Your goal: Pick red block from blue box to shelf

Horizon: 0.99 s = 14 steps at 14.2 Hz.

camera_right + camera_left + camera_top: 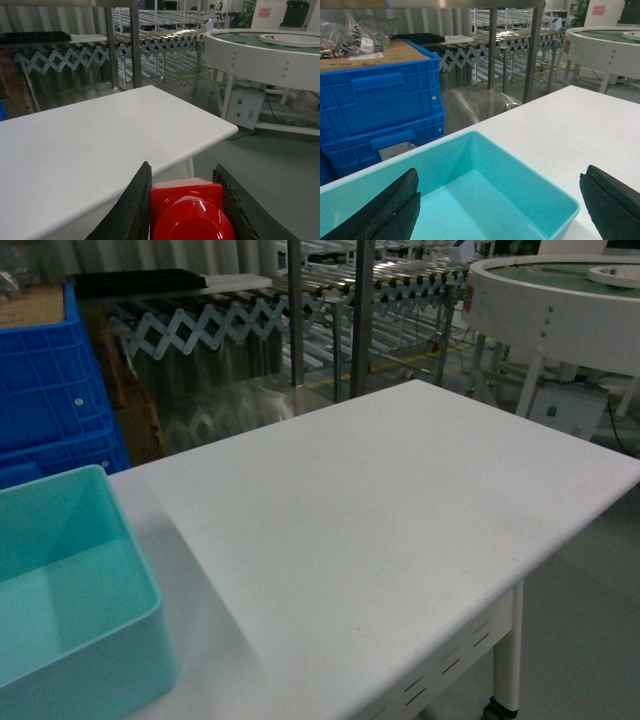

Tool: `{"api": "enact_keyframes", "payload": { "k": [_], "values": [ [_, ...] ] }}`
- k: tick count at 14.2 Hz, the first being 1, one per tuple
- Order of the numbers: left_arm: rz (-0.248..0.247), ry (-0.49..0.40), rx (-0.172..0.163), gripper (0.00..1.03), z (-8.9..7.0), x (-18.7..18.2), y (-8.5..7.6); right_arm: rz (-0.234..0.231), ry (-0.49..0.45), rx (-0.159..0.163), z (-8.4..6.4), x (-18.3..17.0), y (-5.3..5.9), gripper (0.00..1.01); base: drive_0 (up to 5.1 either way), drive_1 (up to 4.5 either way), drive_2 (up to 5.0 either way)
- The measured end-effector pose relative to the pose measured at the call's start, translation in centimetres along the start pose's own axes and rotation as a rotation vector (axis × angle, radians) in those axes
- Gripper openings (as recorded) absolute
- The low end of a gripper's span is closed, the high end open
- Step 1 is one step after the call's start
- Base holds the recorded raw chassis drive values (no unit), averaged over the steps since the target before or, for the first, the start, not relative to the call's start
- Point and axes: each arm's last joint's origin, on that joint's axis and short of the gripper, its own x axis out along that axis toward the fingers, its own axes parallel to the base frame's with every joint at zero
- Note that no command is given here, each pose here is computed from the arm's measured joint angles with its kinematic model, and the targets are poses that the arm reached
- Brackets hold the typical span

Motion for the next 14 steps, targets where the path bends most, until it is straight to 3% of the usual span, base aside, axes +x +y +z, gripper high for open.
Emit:
{"api": "enact_keyframes", "payload": {
  "k": [14],
  "values": [
    [0.000,0.000,0.000,0.98,0.00,0.00,0.00,0.000,0.000,0.000,0.00,0.00,0.00,0.29,-1.5,-1.48,-1.5]
  ]
}}
